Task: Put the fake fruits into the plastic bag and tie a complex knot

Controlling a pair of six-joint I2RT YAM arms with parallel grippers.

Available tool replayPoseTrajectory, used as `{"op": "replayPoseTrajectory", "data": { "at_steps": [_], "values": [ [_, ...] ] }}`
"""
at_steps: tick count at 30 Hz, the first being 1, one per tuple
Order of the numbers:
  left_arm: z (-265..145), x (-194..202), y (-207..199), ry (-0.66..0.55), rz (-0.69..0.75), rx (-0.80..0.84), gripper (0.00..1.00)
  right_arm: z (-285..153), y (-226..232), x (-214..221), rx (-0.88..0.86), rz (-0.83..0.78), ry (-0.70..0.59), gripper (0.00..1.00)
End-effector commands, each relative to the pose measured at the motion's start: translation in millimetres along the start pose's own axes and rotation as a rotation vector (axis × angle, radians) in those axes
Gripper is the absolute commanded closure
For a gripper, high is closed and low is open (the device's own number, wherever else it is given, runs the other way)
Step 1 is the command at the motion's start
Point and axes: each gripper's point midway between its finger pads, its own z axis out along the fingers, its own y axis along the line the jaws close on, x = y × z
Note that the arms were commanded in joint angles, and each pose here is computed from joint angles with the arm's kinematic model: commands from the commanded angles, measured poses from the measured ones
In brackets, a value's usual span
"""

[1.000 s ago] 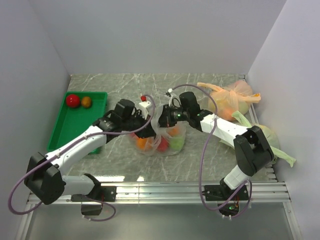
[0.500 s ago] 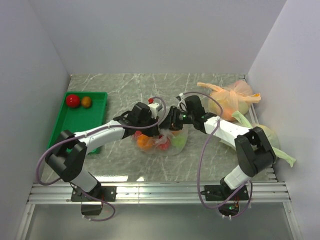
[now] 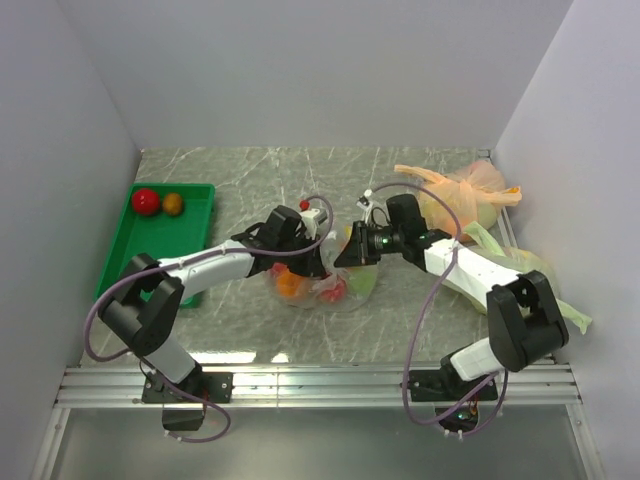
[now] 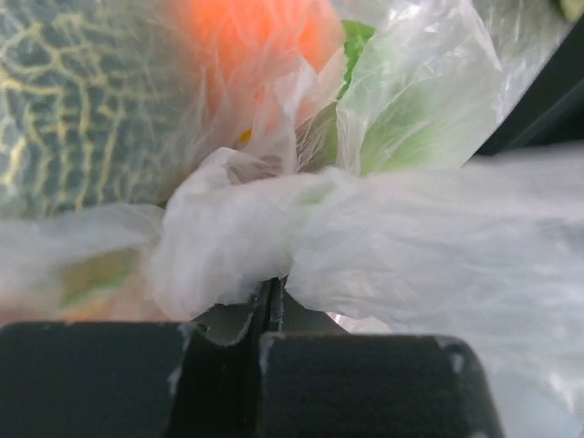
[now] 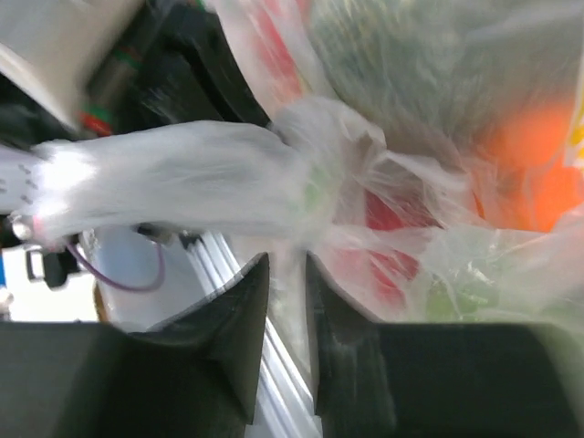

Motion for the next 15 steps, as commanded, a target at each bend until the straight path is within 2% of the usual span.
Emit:
{"op": "replayPoseTrajectory", "data": {
  "at_steps": [1, 4, 5, 6, 7, 9, 12, 15],
  "values": [
    [14, -10, -18, -0.01, -0.05, 0.084, 1.0, 11, -6, 25, -0.037, 0.02, 0.077, 0.84],
    [27, -12, -15, -0.004, -0.095, 0.081, 1.0, 20, -5, 34, -0.089, 0.095, 0.112, 0.89],
    [31, -12, -12, -0.003, -0.115, 0.078, 1.0, 22, -2, 33, -0.113, 0.107, 0.11, 0.95],
    [31, -20, -20, -0.037, -0.111, 0.13, 1.0, 24, 3, 37, -0.14, 0.168, 0.121, 0.98],
    [29, -29, -20, -0.064, -0.155, 0.153, 1.0, 27, 8, 27, -0.173, 0.144, 0.079, 1.0],
    [20, -46, -29, -0.143, -0.152, 0.233, 1.0, 31, 20, 24, -0.217, 0.212, 0.076, 1.0],
    [4, -69, -31, -0.218, -0.139, 0.282, 1.0, 41, 45, 11, -0.286, 0.203, 0.045, 1.0],
    [-16, -77, -38, -0.233, -0.151, 0.38, 1.0, 48, 74, -7, -0.353, 0.192, 0.002, 1.0]
  ]
}}
